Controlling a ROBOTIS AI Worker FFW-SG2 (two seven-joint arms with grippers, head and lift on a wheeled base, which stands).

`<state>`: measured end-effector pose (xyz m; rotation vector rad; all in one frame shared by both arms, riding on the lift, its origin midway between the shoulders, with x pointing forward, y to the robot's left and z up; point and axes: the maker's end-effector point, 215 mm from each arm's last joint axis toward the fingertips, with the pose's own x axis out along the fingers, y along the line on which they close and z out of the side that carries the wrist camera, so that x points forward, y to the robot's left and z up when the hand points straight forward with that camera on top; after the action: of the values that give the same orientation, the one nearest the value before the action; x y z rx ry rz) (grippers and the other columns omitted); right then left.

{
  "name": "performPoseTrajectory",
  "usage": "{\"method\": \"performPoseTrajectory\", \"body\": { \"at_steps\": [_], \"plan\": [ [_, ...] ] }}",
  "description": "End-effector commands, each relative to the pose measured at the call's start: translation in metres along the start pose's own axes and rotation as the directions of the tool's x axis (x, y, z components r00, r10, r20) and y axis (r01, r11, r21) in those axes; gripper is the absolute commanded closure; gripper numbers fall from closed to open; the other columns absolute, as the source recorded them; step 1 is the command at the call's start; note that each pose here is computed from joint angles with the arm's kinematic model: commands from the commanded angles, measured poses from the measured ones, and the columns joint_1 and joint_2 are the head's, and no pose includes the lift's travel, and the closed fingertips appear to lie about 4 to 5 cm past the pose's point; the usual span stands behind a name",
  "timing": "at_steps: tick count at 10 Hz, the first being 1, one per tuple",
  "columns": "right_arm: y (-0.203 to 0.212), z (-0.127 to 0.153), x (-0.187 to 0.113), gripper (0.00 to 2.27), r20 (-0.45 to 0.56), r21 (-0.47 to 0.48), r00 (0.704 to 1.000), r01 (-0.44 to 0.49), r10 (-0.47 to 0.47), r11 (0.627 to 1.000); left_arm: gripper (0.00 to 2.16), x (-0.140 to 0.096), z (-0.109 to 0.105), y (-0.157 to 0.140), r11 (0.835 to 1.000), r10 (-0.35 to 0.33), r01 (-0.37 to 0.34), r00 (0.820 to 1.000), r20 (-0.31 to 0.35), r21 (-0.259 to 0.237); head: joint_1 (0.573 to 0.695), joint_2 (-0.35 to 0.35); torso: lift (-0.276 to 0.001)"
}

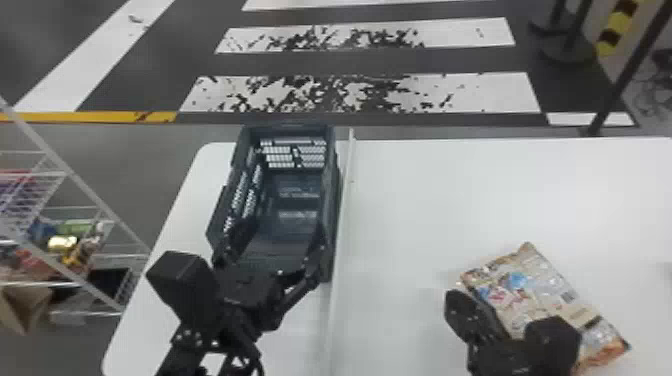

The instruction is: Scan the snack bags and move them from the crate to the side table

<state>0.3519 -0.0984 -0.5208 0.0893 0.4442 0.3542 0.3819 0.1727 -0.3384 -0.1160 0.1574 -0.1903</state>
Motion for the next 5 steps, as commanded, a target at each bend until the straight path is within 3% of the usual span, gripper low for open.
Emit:
{"method": "performPoseTrajectory", "body": {
  "at_steps": [1,5],
  "plan": [
    [-0.015,0.0,0.008,2.24,-0.017,0.002,0.999,0.033,-0.033,0.999,0.05,0.002,0.003,-0.008,1.0,-0.018,0.018,1.0,0.004,0.0,0.695,0.126,-0.087],
    [-0.079,0.016,0.017,2.24,-0.026,0.006,0.983,0.181,-0.181,0.983,0.05,0.006,0.004,-0.029,0.997,-0.078,0.078,0.997,-0.011,0.022,0.695,0.03,-0.087]
  ]
}}
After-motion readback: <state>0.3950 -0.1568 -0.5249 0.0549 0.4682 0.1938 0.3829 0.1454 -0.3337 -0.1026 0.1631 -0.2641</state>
